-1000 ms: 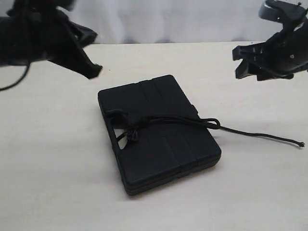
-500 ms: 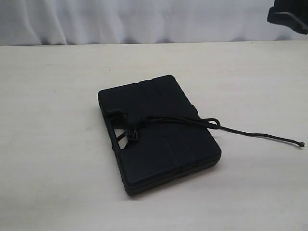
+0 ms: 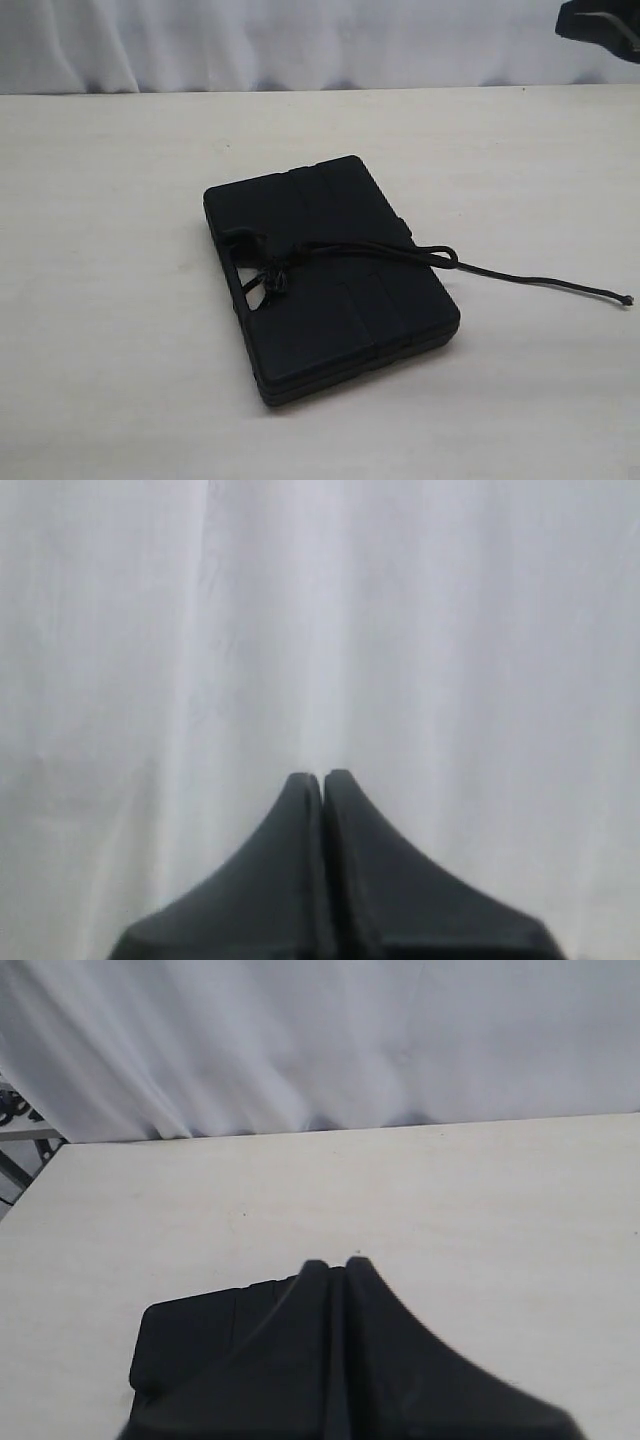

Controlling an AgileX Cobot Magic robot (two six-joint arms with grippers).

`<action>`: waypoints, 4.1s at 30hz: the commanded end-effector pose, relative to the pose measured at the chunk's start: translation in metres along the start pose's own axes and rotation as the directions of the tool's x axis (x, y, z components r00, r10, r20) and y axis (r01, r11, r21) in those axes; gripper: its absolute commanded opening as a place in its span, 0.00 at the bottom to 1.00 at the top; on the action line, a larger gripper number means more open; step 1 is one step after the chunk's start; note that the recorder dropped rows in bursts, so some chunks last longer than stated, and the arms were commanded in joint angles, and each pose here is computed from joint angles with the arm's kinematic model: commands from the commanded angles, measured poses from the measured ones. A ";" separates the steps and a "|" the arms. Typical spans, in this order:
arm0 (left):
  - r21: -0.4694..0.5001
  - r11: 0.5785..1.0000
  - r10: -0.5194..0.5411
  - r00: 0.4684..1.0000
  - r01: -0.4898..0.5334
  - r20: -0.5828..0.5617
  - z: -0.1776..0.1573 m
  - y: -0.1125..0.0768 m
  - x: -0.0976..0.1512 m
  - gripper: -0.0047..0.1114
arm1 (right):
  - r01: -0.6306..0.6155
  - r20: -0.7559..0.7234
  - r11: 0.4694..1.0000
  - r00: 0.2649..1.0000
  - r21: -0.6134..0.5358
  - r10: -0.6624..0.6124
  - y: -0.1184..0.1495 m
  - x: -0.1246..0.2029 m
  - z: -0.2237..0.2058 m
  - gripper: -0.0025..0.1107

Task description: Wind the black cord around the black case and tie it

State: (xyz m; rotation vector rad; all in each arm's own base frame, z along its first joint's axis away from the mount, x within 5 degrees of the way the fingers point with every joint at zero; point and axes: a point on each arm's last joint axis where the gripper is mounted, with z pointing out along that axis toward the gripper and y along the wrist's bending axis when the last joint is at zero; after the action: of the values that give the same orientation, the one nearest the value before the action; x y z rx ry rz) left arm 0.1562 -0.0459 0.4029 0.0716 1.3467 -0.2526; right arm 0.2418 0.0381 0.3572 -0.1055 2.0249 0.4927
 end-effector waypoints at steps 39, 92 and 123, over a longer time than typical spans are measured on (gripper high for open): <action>0.931 0.354 0.862 0.417 -0.085 -0.289 0.107 -0.106 0.228 0.17 | -0.060 -0.163 0.998 0.985 -0.027 0.055 -0.011 0.019 0.031 0.06; 0.857 0.456 0.852 0.396 -0.239 -0.342 0.116 -0.135 0.259 0.50 | -0.415 -0.411 0.734 0.631 0.538 0.658 -0.162 0.128 0.074 0.43; 0.846 0.496 0.826 0.407 -0.197 -0.390 0.114 -0.136 0.259 0.50 | -0.611 -0.225 0.596 0.575 0.522 0.787 -0.186 0.193 0.114 0.43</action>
State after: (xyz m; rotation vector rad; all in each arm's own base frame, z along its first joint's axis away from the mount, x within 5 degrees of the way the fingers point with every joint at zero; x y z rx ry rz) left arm 0.2881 -0.2329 0.1875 1.4884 1.9293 -0.0902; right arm 0.2954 -0.0589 0.1024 1.0185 2.5135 0.6096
